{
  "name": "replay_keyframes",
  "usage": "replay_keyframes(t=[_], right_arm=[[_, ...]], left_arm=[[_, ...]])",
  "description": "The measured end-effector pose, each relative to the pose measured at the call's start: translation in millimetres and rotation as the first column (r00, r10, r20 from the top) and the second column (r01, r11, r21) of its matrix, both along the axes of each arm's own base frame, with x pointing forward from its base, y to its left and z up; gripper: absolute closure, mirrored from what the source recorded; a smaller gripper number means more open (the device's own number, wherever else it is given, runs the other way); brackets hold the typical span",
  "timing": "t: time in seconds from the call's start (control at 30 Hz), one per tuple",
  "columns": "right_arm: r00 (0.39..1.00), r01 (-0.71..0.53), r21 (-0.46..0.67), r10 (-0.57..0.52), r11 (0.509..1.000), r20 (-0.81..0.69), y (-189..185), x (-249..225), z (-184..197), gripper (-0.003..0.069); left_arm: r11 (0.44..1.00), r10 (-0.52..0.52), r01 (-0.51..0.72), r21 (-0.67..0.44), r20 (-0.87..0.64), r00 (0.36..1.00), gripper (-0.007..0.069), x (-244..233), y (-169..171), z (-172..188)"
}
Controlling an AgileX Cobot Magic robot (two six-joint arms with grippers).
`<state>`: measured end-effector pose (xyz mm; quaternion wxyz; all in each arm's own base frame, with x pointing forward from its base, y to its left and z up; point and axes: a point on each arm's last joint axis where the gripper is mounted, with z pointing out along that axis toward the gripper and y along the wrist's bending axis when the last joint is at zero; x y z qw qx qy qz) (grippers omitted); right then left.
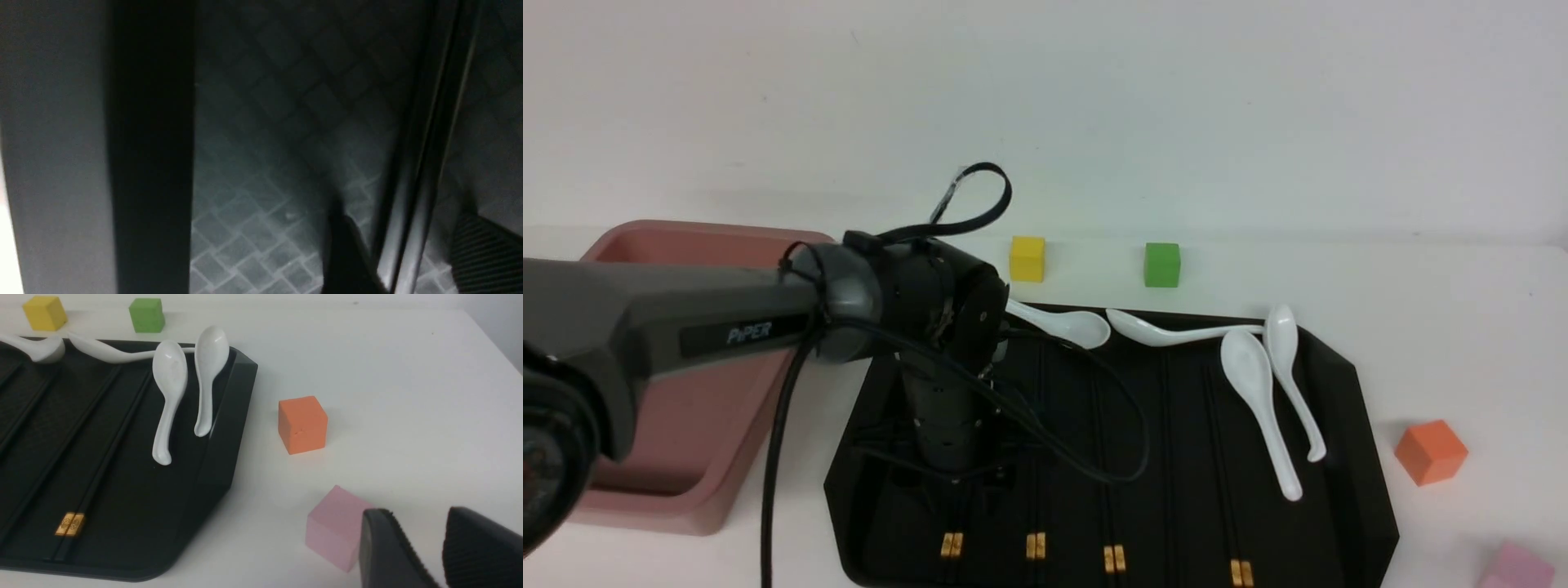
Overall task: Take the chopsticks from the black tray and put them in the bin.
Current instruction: Use the left arm to grab a pair of chopsticks
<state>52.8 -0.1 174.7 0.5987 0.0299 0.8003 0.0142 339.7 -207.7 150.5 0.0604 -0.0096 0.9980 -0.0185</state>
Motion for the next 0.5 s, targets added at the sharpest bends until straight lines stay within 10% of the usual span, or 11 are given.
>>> replay_keyframes(t=[0.27, 0.5], right_arm=[[1.0, 0.0, 0.0, 0.0, 1.0, 0.0, 0, 0, 0, 0.0419], [1.0, 0.0, 0.0, 0.0, 1.0, 0.0, 0, 0, 0, 0.0419]], left_arm=[[1.0, 0.012, -0.012, -0.02, 0.002, 1.0, 0.0519, 1, -2, 2], [1.0, -0.004, 0.006, -0.022, 0.096, 0.995, 0.0507, -12, 11, 70]])
